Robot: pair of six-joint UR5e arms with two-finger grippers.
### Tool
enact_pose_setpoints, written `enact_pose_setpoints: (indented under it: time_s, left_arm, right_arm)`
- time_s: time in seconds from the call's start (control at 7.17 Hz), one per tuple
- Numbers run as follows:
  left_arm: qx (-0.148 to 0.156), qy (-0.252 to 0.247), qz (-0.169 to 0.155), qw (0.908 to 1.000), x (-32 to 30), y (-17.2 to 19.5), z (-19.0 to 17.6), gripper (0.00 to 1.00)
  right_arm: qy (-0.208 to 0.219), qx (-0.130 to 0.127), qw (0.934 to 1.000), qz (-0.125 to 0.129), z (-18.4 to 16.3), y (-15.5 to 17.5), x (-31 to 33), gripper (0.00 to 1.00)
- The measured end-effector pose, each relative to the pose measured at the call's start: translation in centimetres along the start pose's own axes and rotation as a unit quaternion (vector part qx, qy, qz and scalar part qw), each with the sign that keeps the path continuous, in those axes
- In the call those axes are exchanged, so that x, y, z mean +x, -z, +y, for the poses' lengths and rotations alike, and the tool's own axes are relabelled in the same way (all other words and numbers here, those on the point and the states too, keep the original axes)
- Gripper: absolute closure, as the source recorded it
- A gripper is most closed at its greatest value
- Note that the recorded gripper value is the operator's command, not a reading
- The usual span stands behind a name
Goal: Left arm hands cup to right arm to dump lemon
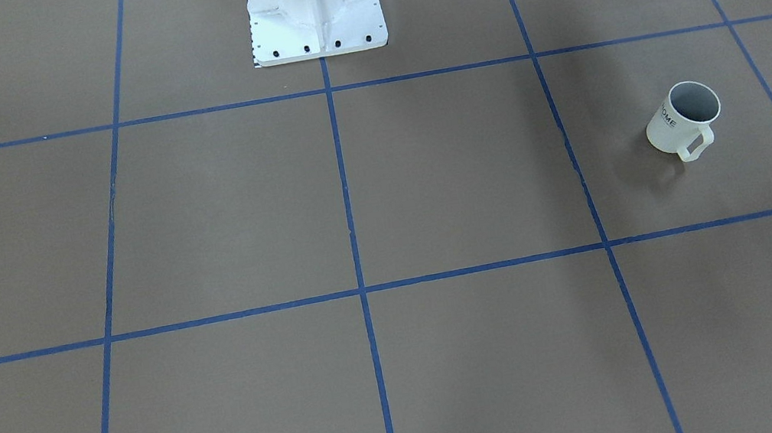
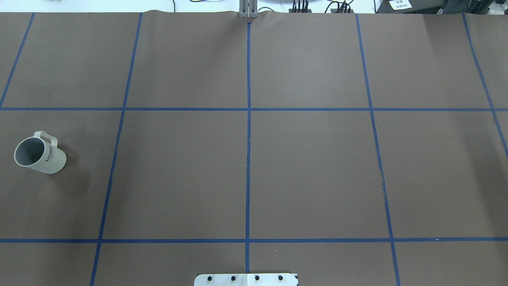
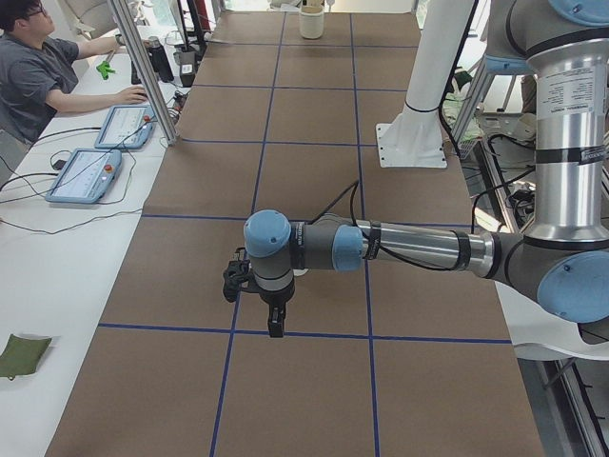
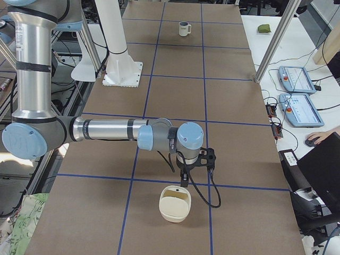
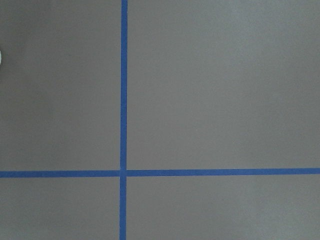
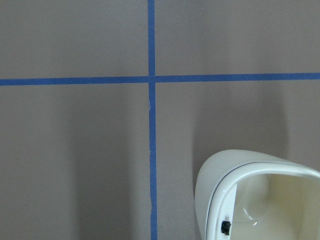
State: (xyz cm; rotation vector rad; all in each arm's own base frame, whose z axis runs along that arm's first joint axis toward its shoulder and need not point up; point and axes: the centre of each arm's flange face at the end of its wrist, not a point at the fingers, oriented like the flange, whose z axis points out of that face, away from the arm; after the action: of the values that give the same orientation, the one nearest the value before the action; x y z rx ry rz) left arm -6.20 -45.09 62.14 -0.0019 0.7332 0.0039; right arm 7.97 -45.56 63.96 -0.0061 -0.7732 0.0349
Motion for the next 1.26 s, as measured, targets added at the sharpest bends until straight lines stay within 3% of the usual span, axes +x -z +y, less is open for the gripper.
enact_pose_setpoints:
  time_s: [0.56,1.12,1.26]
  left_arm:
    - [0.002,-0.003,-0.001,1.0000,0.2,0.2,-0.1,0.00]
    - [0.052,-0.062,0.007,0.9967,3.6,2.4,-2.2,0.00]
    - [0.057,-0.070,0.023,0.9956,4.8,2.6,-2.5,0.00]
  right_arm:
    - [0.007,0.006,1.0000,0.000,-0.5,0.6,-0.6,0.00]
    - [0.044,0.044,0.9981,-0.001,-4.2,4.4,-4.4,0.00]
    - [0.053,0.050,0.9973,-0.005,-5.0,5.0,-5.4,0.00]
